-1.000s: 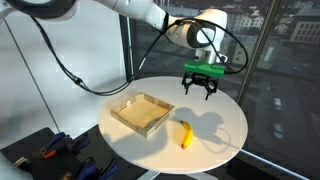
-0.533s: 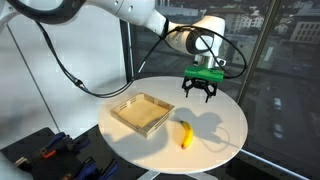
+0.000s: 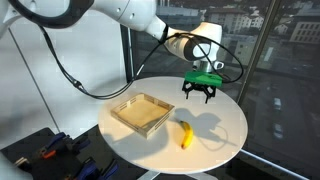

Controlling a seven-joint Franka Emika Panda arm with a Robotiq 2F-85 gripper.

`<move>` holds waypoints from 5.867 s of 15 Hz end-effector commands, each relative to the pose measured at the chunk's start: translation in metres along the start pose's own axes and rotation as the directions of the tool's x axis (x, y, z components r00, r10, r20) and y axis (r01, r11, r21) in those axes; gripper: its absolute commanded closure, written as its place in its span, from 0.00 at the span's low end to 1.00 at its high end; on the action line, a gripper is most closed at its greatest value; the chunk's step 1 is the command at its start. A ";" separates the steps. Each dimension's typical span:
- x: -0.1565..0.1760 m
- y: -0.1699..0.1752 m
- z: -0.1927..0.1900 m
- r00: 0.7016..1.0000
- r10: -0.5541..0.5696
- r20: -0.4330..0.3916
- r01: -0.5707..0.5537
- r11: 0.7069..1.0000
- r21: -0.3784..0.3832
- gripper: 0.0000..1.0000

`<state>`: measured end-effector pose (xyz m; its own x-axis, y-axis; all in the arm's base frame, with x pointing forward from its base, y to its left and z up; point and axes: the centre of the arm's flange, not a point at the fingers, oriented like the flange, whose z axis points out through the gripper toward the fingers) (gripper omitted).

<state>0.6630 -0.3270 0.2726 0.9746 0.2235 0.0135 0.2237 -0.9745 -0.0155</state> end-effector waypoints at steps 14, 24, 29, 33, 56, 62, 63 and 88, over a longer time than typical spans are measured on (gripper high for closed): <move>-0.011 -0.006 0.035 0.994 -0.050 -0.093 0.054 0.998 0.045 0.00; -0.009 -0.006 0.062 0.995 -0.059 -0.079 0.064 0.996 0.058 0.00; -0.008 -0.007 0.075 0.995 -0.066 -0.080 0.070 0.996 0.051 0.00; -0.007 -0.005 0.083 0.995 -0.065 -0.080 0.069 0.996 0.049 0.00; -0.011 -0.009 0.099 0.998 -0.044 -0.042 0.046 0.998 0.050 0.00; -0.011 -0.009 0.100 0.998 -0.044 -0.042 0.046 0.998 0.051 0.00; -0.011 -0.009 0.100 0.998 -0.044 -0.042 0.046 0.998 0.051 0.00; -0.011 -0.008 0.107 0.998 -0.043 -0.039 0.044 0.998 0.049 0.00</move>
<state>0.6500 -0.3183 0.1651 0.9632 0.2646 0.0478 0.2675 -0.9608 -0.0726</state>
